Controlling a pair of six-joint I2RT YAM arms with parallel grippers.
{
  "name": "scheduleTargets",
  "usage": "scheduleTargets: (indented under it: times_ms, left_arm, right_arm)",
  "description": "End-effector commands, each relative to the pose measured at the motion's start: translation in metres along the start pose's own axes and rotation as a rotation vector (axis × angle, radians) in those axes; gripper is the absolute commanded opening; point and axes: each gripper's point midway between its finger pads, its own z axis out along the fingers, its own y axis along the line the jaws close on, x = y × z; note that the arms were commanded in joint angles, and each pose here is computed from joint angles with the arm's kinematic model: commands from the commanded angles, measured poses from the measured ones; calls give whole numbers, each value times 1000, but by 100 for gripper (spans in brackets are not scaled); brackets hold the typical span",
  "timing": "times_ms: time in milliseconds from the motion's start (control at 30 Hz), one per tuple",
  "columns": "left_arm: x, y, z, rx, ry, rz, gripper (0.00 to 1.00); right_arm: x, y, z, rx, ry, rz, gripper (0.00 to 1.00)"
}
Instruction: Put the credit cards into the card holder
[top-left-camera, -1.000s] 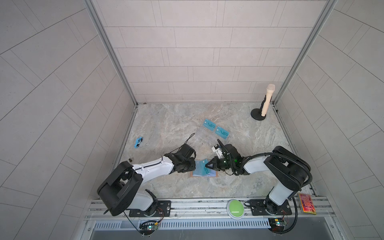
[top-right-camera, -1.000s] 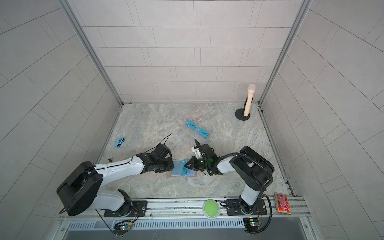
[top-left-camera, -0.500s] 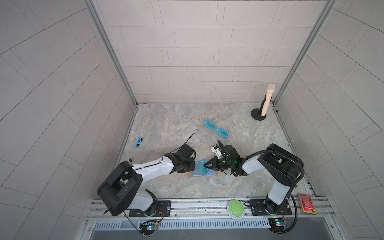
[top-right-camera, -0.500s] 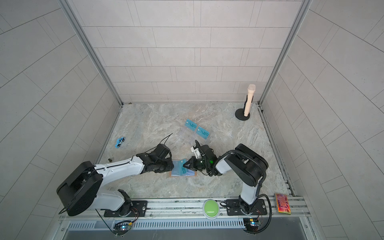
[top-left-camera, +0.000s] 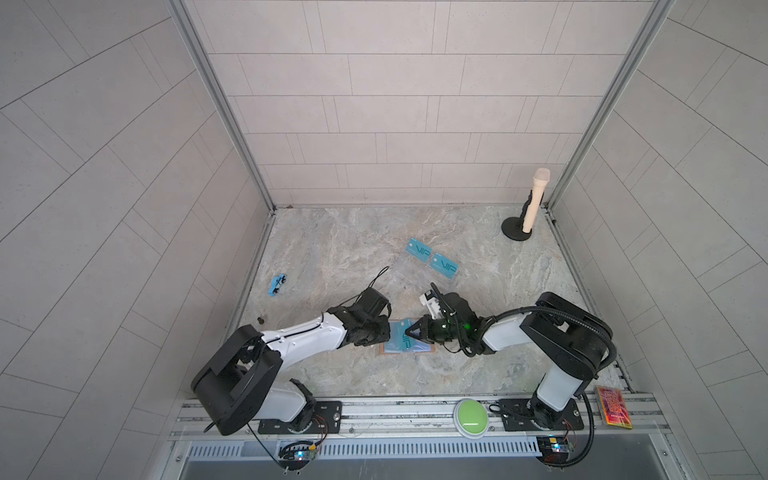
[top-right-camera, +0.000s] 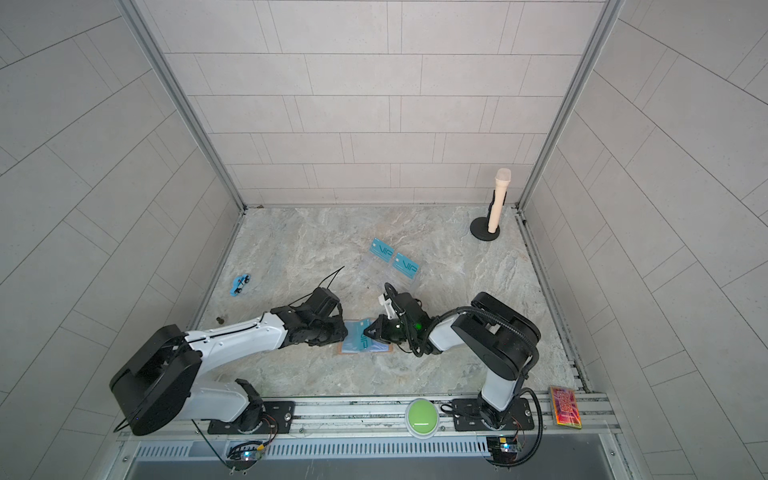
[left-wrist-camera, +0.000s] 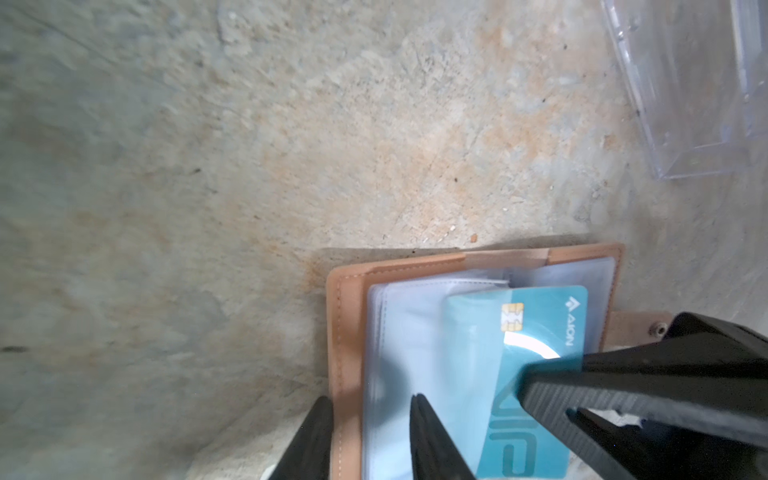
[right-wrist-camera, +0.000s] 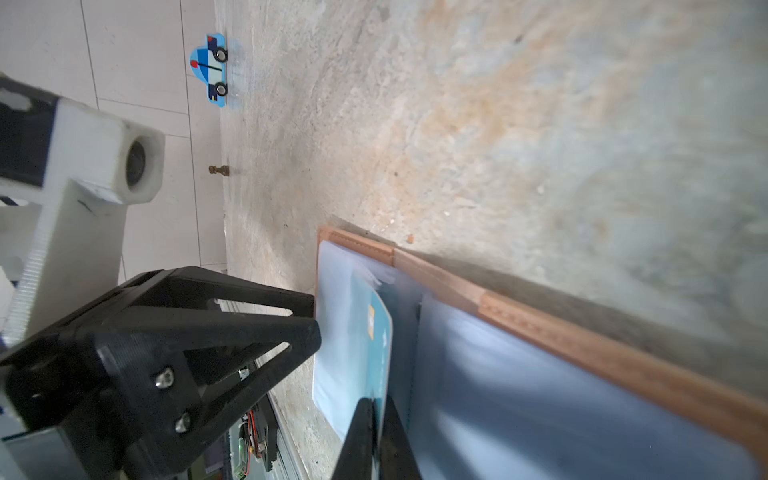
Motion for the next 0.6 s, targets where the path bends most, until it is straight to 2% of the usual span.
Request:
scheduleTargets:
  times_ms: [0, 167, 500, 567]
  left_arm:
    - [-6, -12, -9, 36, -18, 8, 36]
    - [-5, -9, -8, 27, -22, 8, 41]
    - [0, -9, -1, 58, -14, 26, 46]
    - [-1, -13, 0, 80, -17, 25, 46]
  right_arm:
    - [21, -29, -2, 190, 63, -26, 15]
    - [27, -36, -8, 255, 93, -51, 30]
    - [28, -24, -13, 339, 171, -175, 38]
    - [28, -16, -14, 311, 172, -191, 43]
